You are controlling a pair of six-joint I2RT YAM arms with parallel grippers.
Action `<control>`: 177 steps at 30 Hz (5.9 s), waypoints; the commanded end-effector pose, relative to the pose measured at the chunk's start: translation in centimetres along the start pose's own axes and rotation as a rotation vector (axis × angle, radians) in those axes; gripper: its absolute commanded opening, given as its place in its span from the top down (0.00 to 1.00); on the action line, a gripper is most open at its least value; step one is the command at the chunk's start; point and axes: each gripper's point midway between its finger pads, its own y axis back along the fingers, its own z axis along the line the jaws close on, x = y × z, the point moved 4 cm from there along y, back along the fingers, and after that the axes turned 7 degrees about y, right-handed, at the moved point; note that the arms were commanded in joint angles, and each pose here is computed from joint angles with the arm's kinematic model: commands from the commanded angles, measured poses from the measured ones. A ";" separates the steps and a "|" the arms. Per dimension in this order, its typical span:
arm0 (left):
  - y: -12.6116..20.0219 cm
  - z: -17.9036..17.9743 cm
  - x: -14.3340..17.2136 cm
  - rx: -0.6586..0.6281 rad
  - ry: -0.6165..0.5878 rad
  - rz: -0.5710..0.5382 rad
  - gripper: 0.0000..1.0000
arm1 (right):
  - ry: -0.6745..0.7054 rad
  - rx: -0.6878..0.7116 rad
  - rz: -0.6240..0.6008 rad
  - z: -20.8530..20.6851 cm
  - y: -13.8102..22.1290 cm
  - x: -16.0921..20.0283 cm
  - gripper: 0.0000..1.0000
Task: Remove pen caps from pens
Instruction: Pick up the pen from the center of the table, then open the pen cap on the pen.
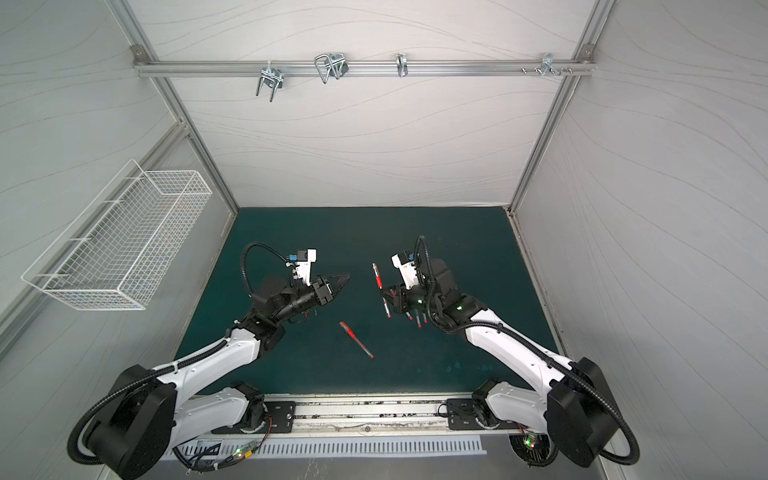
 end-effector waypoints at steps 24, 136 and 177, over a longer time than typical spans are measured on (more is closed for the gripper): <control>-0.2 -4.2 -0.1 0.150 -0.136 0.019 0.58 | 0.400 0.203 -0.091 4.7 -2.1 -0.3 1.00; -0.3 -6.5 1.8 0.285 -0.191 0.105 0.84 | 0.198 -0.411 -0.061 6.4 -2.2 0.8 1.00; -0.2 -2.4 -0.2 -0.066 -0.069 -0.038 1.00 | 0.256 -0.056 -0.066 5.1 -3.9 1.7 1.00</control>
